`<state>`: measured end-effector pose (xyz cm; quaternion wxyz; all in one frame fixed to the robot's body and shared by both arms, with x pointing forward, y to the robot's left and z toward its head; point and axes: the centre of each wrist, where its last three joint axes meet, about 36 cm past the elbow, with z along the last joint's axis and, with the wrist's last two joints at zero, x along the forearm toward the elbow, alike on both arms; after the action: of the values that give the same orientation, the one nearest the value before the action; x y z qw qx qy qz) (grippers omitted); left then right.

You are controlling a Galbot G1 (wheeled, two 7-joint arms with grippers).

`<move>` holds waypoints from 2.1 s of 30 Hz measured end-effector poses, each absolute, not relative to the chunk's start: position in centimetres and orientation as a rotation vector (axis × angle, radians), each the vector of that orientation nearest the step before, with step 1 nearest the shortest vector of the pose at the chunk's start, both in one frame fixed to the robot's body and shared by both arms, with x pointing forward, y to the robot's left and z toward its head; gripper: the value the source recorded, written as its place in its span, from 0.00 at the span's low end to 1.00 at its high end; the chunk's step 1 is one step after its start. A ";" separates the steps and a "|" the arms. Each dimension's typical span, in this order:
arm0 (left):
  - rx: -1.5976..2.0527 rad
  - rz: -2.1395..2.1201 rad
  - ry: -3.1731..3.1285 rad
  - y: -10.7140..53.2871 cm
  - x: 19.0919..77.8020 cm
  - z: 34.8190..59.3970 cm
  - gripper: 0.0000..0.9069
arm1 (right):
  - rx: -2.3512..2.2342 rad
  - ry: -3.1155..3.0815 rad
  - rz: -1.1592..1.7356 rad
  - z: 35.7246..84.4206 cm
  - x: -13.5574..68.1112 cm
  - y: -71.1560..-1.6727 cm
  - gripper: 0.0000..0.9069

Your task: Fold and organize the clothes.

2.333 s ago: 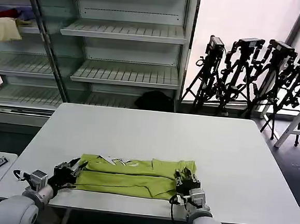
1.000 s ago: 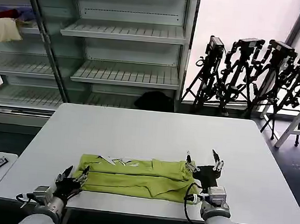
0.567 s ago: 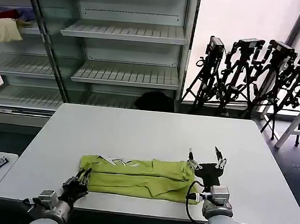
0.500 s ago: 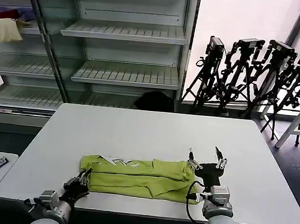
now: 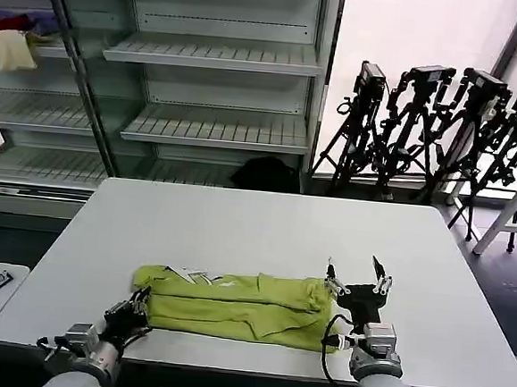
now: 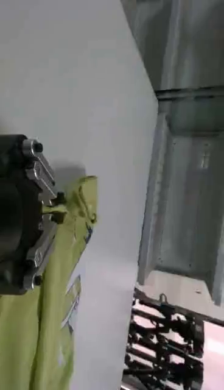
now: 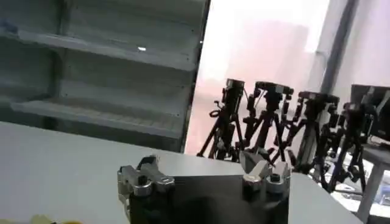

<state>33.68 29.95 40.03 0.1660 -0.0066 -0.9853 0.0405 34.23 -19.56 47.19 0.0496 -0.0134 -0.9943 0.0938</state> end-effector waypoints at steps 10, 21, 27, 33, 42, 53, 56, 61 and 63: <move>0.048 -0.192 -2.858 37.2 34.3 42.3 0.00 | -0.059 -3.017 0.295 46.2 34.4 -20.1 1.00; -0.040 -0.393 -2.885 39.3 34.7 48.3 0.00 | -0.071 -3.003 0.295 44.9 34.4 -20.4 1.00; -0.229 -0.381 -2.895 33.6 34.8 50.1 0.00 | -0.087 -3.000 0.298 44.6 34.1 -20.9 1.00; -0.404 -0.343 -2.846 27.7 34.6 48.9 0.00 | -0.102 -2.992 0.300 44.1 33.6 -21.6 1.00; -0.567 -0.252 -2.775 21.5 34.5 46.8 0.00 | -0.115 -2.979 0.304 43.5 33.3 -21.9 1.00; -0.653 -0.191 -2.731 17.6 34.8 45.6 0.01 | -0.114 -2.980 0.304 43.1 33.7 -21.6 1.00; -0.668 -0.184 -2.720 16.9 34.8 45.3 0.02 | -0.113 -2.980 0.303 43.1 33.9 -21.5 1.00; -0.689 -0.176 -2.703 15.8 34.8 44.8 0.02 | -0.100 -2.986 0.300 43.2 34.1 -21.3 1.00; -0.689 -0.173 -2.700 15.4 35.0 44.5 0.03 | -0.091 -2.991 0.298 43.3 34.3 -21.2 1.00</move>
<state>34.97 15.36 44.53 0.1742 -0.2430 -0.9523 -0.0612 34.29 -21.16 43.25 0.0672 -0.0302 -0.9924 0.0990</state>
